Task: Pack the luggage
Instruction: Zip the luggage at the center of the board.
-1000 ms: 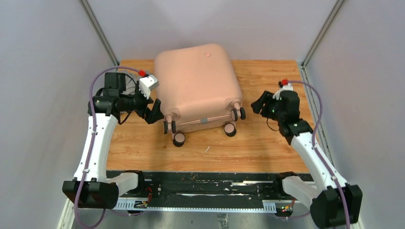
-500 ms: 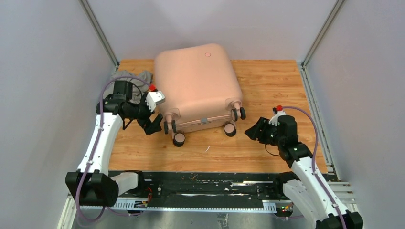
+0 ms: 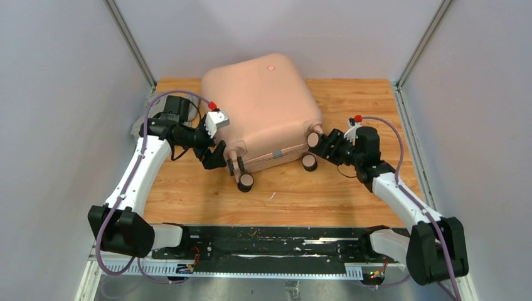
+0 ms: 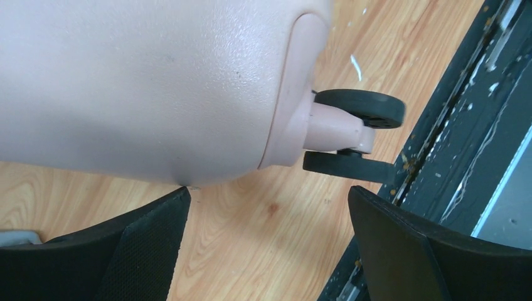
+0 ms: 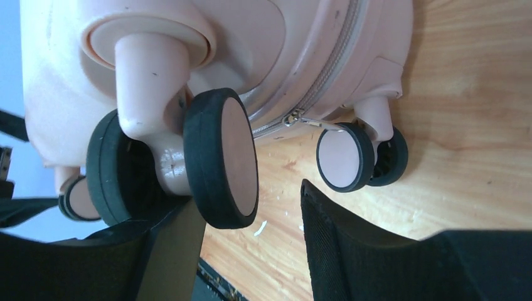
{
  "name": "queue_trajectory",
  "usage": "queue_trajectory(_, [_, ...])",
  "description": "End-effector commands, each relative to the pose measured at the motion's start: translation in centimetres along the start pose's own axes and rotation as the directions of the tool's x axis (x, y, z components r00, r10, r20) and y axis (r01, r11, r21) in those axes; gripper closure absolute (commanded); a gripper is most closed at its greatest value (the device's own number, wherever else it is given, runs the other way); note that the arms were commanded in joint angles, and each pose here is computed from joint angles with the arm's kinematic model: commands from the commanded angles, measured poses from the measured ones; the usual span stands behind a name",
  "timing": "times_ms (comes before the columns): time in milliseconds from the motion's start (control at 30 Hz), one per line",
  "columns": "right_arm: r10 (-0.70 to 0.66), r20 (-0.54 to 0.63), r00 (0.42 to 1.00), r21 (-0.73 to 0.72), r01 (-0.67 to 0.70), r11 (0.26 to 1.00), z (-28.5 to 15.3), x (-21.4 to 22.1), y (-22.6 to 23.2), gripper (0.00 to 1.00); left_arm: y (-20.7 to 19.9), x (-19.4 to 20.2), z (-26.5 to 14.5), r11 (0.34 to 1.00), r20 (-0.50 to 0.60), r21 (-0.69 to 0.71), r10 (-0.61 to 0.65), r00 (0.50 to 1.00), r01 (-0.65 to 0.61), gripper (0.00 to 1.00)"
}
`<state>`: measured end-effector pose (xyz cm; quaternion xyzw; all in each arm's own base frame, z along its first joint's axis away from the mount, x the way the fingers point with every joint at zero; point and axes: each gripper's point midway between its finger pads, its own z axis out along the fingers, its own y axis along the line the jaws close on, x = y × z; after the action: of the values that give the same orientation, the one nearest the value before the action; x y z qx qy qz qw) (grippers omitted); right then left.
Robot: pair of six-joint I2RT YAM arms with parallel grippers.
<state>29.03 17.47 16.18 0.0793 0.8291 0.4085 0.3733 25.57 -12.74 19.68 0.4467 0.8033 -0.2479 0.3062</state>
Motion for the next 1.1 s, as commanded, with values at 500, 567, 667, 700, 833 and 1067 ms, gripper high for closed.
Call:
queue_trajectory(500, [-0.088,-0.003,0.996,-0.007,0.088,0.996,2.9,-3.2,-0.7,0.41,2.0,-4.2,-4.2,0.992,0.181,-0.121,-0.005,0.983,0.027,0.0])
queue_trajectory(567, [-0.126,-0.013,0.992,0.025,0.126,0.992,2.1,-2.3,-1.7,0.4,2.7,-3.8,-4.7,0.988,0.189,-0.14,-0.045,0.981,0.072,0.0])
queue_trajectory(667, [-0.21,-0.002,0.978,0.128,0.209,0.97,0.5,-0.9,-4.4,0.37,3.0,-2.9,-5.3,0.982,0.198,-0.158,-0.075,0.977,0.107,0.0])
queue_trajectory(700, [-0.258,0.03,0.966,0.147,0.251,0.957,-0.2,-0.8,-4.9,0.36,2.7,-2.7,-5.2,0.981,0.198,-0.158,-0.077,0.977,0.109,0.0])
queue_trajectory(833, [-0.428,0.172,0.887,0.188,0.397,0.898,-1.5,-1.4,-6.3,0.31,1.6,-2.0,-5.0,0.981,0.206,-0.138,-0.102,0.973,0.133,0.0])
queue_trajectory(1067, [-0.553,0.276,0.786,0.086,0.553,0.829,1.1,-4.5,-3.6,0.42,0.9,-1.5,-4.9,0.978,0.2,-0.119,-0.143,0.969,0.169,0.0])
